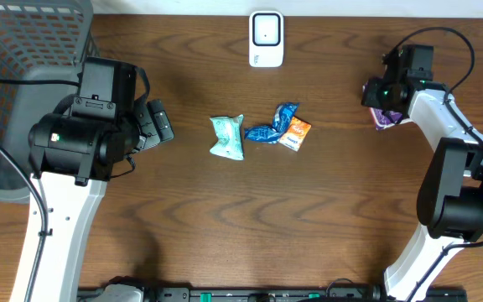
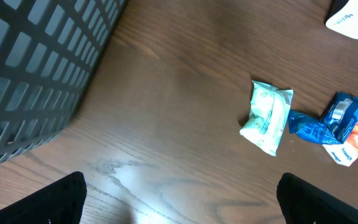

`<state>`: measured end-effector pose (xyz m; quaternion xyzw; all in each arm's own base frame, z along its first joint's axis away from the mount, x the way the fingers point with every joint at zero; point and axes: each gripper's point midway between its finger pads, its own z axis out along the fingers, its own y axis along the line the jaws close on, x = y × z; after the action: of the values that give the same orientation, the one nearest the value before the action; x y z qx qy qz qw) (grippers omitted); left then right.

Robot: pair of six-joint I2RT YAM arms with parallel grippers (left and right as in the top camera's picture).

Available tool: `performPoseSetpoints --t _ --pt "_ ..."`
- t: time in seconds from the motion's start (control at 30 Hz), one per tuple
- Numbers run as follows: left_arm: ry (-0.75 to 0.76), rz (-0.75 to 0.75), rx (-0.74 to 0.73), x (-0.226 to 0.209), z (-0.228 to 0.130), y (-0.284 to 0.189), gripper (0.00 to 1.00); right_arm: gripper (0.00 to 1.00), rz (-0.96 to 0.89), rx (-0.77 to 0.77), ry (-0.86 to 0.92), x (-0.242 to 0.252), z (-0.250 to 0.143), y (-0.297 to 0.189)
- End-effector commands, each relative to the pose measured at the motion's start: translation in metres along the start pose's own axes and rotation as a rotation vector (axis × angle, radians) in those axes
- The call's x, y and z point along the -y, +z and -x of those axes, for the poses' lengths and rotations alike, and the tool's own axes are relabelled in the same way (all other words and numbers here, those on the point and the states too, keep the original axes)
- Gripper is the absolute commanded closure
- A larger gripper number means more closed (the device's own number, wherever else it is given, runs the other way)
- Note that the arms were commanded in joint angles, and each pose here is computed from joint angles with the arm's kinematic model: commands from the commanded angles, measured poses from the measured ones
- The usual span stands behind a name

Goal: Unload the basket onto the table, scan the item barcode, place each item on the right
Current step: 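Lower the purple pack onto the table at the back right and release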

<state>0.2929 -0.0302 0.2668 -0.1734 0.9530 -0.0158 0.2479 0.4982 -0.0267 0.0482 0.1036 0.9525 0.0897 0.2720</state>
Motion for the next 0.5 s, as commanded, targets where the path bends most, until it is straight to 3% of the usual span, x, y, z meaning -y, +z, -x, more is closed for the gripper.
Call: performPoseSetpoints --t 0.0,0.3,0.47 --pt "0.002 0.011 0.018 -0.004 0.003 -0.004 0.02 0.99 -0.014 0.034 0.0 0.0 0.008 0.001" --pt "0.002 0.011 0.017 -0.004 0.002 -0.004 0.02 0.99 -0.329 0.099 0.019 0.051 0.026 -0.033" --pt "0.002 0.011 0.018 -0.004 0.003 -0.004 0.02 0.93 -0.243 0.126 -0.049 0.034 0.038 -0.048"
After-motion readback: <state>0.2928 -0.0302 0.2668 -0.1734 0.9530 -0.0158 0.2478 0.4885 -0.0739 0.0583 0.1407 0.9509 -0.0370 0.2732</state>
